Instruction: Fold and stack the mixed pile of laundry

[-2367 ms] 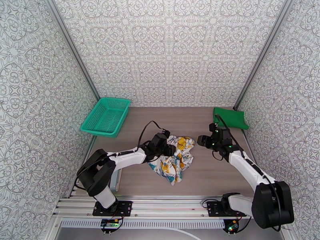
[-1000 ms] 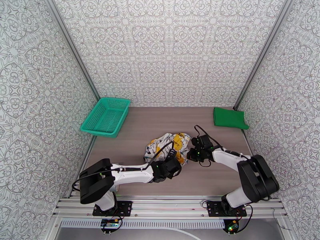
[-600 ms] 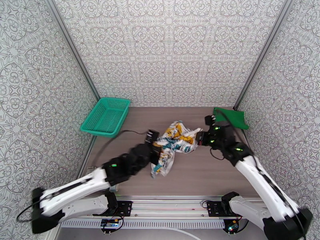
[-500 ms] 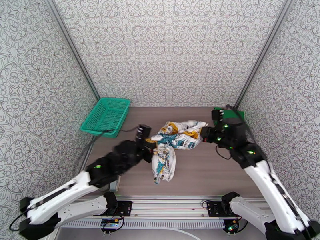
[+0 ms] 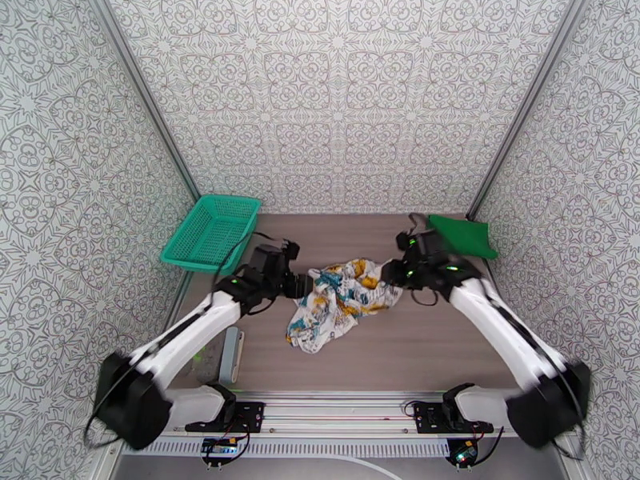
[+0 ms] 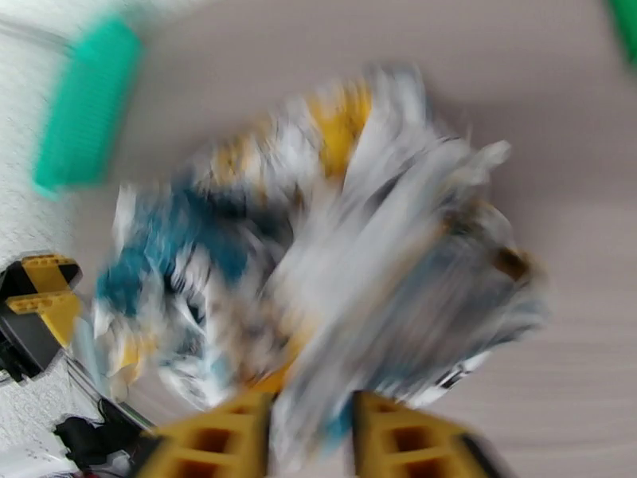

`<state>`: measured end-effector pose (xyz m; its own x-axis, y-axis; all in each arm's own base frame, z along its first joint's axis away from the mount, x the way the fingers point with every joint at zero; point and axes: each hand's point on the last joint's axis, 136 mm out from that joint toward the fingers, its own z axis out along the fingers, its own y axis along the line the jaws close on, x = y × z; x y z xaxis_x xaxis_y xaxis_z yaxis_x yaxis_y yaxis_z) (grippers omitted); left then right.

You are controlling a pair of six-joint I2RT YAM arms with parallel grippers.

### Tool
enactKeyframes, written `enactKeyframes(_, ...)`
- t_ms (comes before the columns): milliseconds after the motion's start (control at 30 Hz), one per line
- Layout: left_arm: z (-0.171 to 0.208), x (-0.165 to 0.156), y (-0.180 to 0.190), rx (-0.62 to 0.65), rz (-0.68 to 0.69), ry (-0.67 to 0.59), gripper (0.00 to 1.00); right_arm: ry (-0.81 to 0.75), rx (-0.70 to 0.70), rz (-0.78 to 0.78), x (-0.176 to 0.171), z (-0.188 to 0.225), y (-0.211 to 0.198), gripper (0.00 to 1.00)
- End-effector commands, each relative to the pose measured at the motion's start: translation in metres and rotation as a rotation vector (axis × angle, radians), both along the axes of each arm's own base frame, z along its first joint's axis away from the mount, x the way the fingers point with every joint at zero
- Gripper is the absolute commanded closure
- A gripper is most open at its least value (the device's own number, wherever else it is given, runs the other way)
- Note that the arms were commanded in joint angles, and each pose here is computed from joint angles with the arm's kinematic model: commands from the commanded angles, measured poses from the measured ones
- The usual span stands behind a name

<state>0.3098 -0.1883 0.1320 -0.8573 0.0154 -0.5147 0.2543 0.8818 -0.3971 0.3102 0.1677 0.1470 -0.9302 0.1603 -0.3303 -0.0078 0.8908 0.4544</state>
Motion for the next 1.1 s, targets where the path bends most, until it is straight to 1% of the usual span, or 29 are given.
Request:
enactKeyframes(0,0.042,0.007,-0.011,-0.120,-0.008,-0.129,0.31,-0.048,0.041,-0.028,0.002,0.005,-0.004,0.50)
enactKeyframes(67,0.043,-0.002,-0.004,-0.105,0.007,-0.131,0.29,-0.044,0.022,-0.063,0.001,0.002,-0.022,0.44)
enactKeyframes(133,0.042,-0.015,0.001,-0.096,0.012,-0.120,0.25,-0.048,0.008,-0.090,0.001,0.004,-0.039,0.39)
enactKeyframes(167,0.039,-0.020,0.007,-0.076,0.036,-0.125,0.22,-0.050,0.000,-0.112,0.002,0.005,-0.049,0.36)
enactKeyframes(267,0.027,-0.038,0.010,-0.072,0.048,-0.104,0.17,-0.076,-0.010,-0.163,0.011,0.011,-0.071,0.27)
enactKeyframes(333,0.012,-0.047,0.013,-0.036,0.059,-0.079,0.17,-0.078,-0.025,-0.191,0.020,0.008,-0.082,0.23)
enactKeyframes(400,-0.003,-0.054,0.010,0.007,0.047,-0.048,0.17,-0.063,-0.006,-0.214,0.031,-0.001,-0.089,0.21)
enactKeyframes(467,-0.009,-0.056,0.004,0.037,0.030,-0.046,0.17,-0.039,0.026,-0.241,0.045,-0.010,-0.094,0.21)
enactKeyframes(533,-0.006,-0.048,-0.001,0.024,0.027,-0.060,0.14,-0.028,0.053,-0.242,0.062,-0.014,-0.093,0.21)
enactKeyframes(600,0.002,-0.033,-0.006,-0.005,0.021,-0.086,0.09,-0.038,0.075,-0.214,0.078,-0.015,-0.086,0.21)
enactKeyframes(700,0.009,-0.009,-0.011,-0.005,-0.002,-0.117,0.08,0.024,0.073,-0.190,0.094,-0.031,-0.080,0.21)
enactKeyframes(833,0.008,0.019,-0.010,0.065,-0.046,-0.121,0.09,0.064,0.158,-0.190,0.107,-0.042,-0.063,0.20)
enactKeyframes(933,0.006,0.032,-0.016,0.118,-0.113,-0.114,0.09,0.079,0.167,-0.162,0.112,-0.046,-0.049,0.20)
enactKeyframes(967,0.005,0.035,-0.020,0.132,-0.138,-0.107,0.09,0.089,0.161,-0.151,0.112,-0.049,-0.047,0.21)
enactKeyframes(1067,-0.001,0.043,-0.031,0.145,-0.210,-0.095,0.10,0.118,0.173,-0.119,0.109,-0.057,-0.037,0.32)
